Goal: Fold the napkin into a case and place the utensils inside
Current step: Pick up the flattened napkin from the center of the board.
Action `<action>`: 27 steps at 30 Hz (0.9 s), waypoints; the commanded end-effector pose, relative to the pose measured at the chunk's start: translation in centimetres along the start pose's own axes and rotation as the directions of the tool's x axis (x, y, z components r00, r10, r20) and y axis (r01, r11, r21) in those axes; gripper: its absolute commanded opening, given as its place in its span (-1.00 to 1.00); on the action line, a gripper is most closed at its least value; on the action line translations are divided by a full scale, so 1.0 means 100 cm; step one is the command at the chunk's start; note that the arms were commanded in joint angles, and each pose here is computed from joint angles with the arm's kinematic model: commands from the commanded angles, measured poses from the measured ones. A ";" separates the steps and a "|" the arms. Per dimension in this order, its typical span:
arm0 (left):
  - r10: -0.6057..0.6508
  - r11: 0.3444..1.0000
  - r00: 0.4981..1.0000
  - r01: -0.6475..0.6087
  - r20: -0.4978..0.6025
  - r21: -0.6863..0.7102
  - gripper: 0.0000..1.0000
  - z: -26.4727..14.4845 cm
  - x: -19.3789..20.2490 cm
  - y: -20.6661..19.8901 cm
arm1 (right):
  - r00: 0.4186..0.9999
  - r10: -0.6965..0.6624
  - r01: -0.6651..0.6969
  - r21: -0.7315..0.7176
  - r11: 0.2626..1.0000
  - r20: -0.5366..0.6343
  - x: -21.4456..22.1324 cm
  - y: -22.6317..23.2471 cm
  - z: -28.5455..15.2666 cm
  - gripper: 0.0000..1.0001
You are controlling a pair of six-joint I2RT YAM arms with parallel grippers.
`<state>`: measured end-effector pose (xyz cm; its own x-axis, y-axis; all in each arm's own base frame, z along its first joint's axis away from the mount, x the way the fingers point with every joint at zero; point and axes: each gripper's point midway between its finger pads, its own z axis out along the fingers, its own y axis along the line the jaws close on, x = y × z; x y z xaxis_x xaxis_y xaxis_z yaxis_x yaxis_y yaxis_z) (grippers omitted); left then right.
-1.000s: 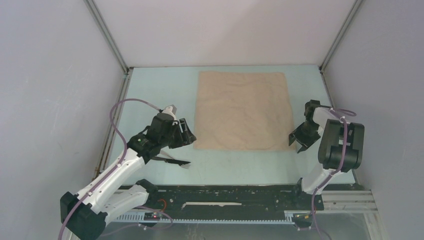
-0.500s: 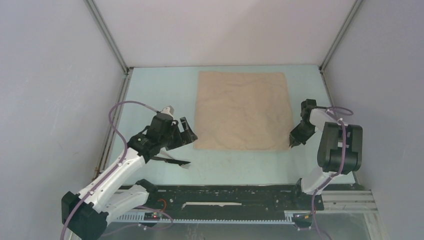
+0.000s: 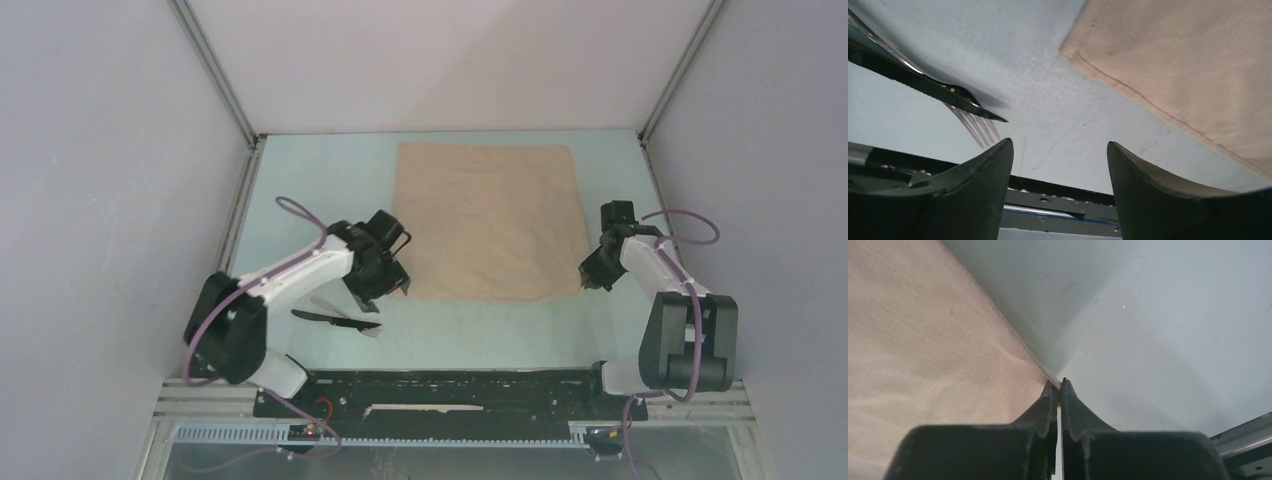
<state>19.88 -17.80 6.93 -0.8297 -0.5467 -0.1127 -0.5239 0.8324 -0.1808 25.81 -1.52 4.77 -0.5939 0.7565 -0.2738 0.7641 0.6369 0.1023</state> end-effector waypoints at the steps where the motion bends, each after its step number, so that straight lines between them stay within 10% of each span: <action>1: -0.130 0.978 0.990 0.135 0.046 -0.159 0.47 -0.004 -0.005 -0.013 | 0.998 0.025 -0.026 0.012 1.000 0.061 0.006 -0.004 -0.001 -1.00; 27: -0.302 0.927 0.948 0.317 0.101 -0.200 0.06 0.045 -0.040 -0.031 | 0.993 0.099 -0.090 -0.132 0.987 0.064 -0.003 -0.020 0.000 -1.00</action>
<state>24.94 -17.89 3.92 -0.6420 -0.7488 -0.1644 -0.7629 0.6453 0.0398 23.76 -2.87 4.10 -0.5009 0.8149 -0.2915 0.7958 0.5661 0.2151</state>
